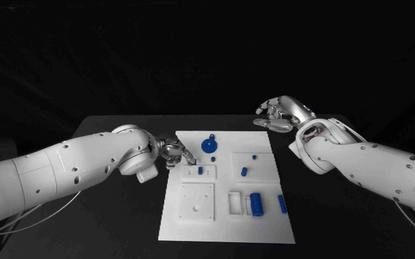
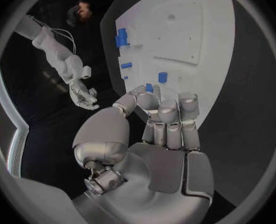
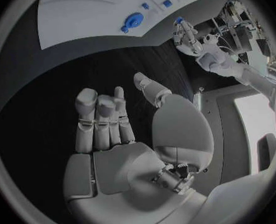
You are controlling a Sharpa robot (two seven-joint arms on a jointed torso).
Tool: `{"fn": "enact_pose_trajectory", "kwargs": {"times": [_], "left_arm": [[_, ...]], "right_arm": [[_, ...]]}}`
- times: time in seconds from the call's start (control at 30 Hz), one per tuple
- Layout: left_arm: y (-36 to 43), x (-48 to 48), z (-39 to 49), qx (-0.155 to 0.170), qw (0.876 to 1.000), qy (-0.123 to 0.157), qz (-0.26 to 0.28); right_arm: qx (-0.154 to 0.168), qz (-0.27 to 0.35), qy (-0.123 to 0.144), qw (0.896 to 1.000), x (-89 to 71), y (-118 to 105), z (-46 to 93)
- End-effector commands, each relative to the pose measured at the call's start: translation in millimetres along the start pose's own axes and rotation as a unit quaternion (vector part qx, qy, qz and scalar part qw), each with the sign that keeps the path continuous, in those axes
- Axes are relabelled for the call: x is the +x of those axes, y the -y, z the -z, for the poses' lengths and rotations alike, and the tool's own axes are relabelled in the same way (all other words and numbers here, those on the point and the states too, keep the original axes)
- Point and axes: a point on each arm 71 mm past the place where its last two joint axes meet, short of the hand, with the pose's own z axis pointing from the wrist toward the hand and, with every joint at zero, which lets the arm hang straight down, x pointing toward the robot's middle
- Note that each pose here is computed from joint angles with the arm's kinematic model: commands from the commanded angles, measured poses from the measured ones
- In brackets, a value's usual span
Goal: Assemble the parts on the task board
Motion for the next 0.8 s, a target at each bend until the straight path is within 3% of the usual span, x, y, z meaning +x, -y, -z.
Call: {"fn": "enact_pose_trajectory", "kwargs": {"times": [0.03,0.27,0.57,0.8], "left_arm": [[-0.3,-4.5,-1.6,-0.029,0.997,0.050,-0.059],[2.7,-0.9,-6.9,-0.028,0.995,0.067,-0.070],[0.0,13.0,-16.1,-0.039,0.994,0.050,-0.089],[-1.8,15.3,-19.8,-0.046,0.994,0.039,-0.095]], "right_arm": [[-0.005,-0.008,0.003,1.000,-0.3,-1,-0.6],[-0.006,-0.010,0.003,1.000,-0.2,-2,-1.6],[-0.006,-0.011,0.001,1.000,1.3,-3,-2.9],[-0.006,-0.012,0.000,1.000,1.2,-3,-2.7]]}}
